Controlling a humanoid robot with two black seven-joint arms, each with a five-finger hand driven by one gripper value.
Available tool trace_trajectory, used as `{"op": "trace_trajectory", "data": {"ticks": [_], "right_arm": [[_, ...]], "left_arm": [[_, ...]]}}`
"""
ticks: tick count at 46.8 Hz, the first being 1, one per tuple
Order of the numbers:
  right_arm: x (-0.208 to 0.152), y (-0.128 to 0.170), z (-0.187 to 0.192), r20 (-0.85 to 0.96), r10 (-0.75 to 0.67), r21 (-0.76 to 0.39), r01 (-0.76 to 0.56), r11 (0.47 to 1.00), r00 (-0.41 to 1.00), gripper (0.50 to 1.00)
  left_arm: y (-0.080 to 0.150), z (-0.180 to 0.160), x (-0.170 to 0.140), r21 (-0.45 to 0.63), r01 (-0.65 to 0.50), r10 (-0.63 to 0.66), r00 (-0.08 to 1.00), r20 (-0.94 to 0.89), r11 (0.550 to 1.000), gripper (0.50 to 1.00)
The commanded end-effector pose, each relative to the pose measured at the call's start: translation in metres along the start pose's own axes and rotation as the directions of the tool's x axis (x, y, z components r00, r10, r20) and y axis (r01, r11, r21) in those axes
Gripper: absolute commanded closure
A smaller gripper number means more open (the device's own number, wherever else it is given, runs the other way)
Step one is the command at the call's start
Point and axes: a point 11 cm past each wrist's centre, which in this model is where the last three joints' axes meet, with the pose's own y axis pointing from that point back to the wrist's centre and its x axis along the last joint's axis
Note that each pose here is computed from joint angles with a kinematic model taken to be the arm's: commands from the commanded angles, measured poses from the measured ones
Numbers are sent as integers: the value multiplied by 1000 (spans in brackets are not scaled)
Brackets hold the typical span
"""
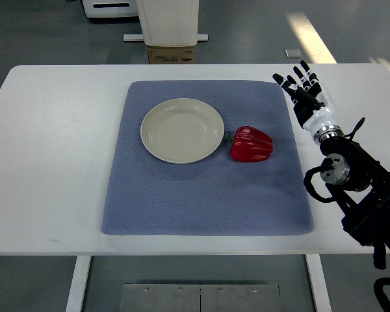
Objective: Place red pepper on plate with right hand
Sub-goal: 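Reach the right hand over the red bell pepper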
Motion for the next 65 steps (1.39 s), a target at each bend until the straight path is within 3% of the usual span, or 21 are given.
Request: {"op": "trace_trajectory", "data": {"ticks": [1, 21, 32, 44, 65], "right_arm": [[-5, 1, 1, -36, -65, -19, 65, 998, 997, 500], [-21, -10, -35, -328, -244, -69, 235, 970, 912, 500], [-37, -12, -48, -544, -360, -119, 355, 927, 758, 505], [-61, -4, -57, -628, -465, -177, 467, 866, 624, 502], [-63, 2, -53, -774, -543, -337, 515, 788, 326, 521]], "left_arm": [[0, 0, 0, 0, 0, 0, 1000, 0, 1000, 500], [0, 0, 0, 0, 0, 0, 1000, 0, 1000, 500], [0, 0, 0, 0, 0, 0, 1000, 0, 1000, 500], [0, 0, 0, 0, 0, 0, 1000, 0, 1000, 500], [0, 0, 0, 0, 0, 0, 1000, 0, 1000, 500]]}}
